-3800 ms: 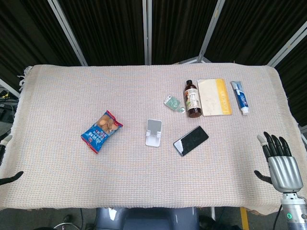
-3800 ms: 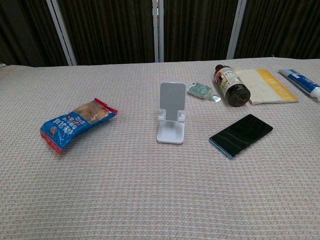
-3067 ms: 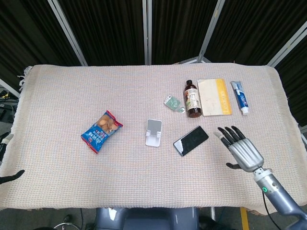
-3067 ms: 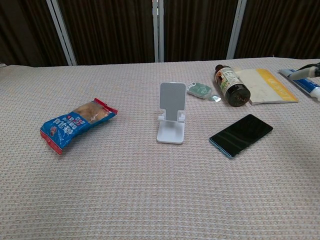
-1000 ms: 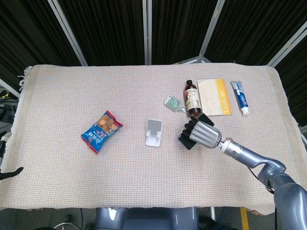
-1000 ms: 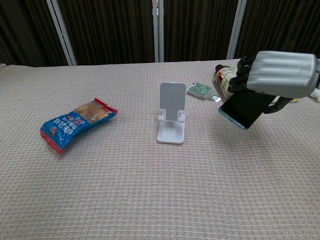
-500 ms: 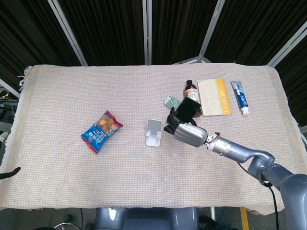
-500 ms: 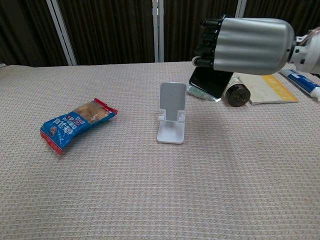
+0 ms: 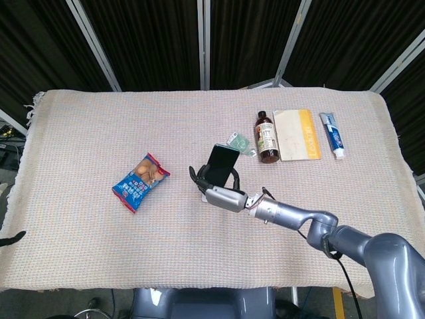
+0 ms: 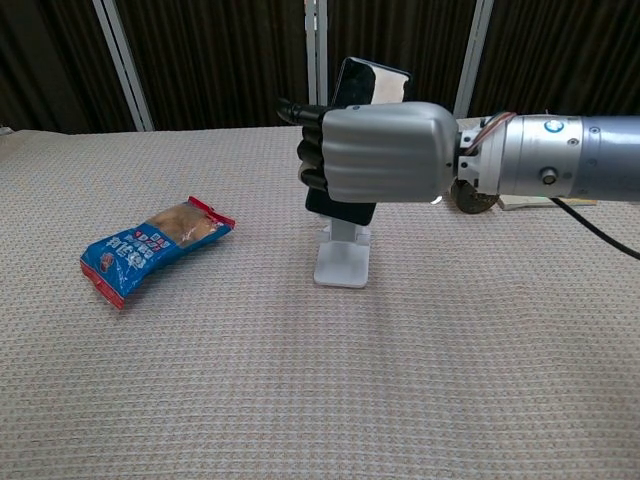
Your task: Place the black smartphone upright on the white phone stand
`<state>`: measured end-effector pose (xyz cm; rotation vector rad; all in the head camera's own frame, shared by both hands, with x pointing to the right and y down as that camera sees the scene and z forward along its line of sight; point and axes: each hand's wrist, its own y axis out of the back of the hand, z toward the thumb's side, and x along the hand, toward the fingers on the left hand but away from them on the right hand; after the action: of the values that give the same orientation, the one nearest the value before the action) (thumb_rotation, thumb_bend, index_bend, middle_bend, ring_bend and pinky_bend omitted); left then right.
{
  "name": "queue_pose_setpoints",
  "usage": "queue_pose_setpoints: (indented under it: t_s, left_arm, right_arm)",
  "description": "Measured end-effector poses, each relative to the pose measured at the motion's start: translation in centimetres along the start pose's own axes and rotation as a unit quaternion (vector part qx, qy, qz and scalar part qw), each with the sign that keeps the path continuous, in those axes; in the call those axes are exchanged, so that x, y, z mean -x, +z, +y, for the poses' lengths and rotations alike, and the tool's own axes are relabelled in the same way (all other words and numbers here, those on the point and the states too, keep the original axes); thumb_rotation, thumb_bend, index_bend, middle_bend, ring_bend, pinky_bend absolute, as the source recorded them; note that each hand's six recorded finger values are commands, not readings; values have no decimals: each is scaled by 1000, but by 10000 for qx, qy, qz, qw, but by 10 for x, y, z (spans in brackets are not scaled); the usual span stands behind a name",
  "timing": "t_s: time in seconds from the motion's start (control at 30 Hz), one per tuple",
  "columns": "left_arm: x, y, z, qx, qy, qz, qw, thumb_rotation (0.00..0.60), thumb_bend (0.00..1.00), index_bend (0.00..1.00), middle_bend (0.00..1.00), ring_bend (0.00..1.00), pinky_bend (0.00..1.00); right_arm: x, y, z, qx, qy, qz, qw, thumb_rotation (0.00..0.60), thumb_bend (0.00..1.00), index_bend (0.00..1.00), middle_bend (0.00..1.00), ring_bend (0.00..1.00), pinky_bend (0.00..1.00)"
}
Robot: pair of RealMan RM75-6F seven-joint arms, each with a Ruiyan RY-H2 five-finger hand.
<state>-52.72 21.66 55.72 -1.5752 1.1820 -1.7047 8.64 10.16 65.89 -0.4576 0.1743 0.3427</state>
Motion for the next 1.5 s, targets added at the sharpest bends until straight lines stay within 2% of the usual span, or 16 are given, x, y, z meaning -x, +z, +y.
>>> queue_pose_setpoints:
  t_s: [0.37,1.0,1.13,1.33,1.5]
  left_arm:
    - [-3,-3,-2,-34,-35,75,10000,600,0,0,0,0,0]
    - [-4,-4,-3,-36,-58,111,9999,600,0,0,0,0,0]
    - [-4,-3,-4,-36,-67,103,9999,600,0,0,0,0,0]
    - [-4,-4,-2,-30,-41,119,9999,600,0,0,0,0,0]
    - [-4,-3,-3,-35,-57,109,9999,600,0,0,0,0,0]
  right_arm:
    - [10,17,-16,-379,416,99,9984,600,106,493,508,430,151]
    - [15,38,-6,-340,315,279,9985,600,105,488,462,396,94]
    - [14,38,-7,-332,328,271,9985,600,99,444,421,363,70]
    - [13,39,-9,-321,362,264,9985,600,89,313,283,270,2]
    - [12,38,-9,-280,371,238,9986,600,88,307,255,238,0]
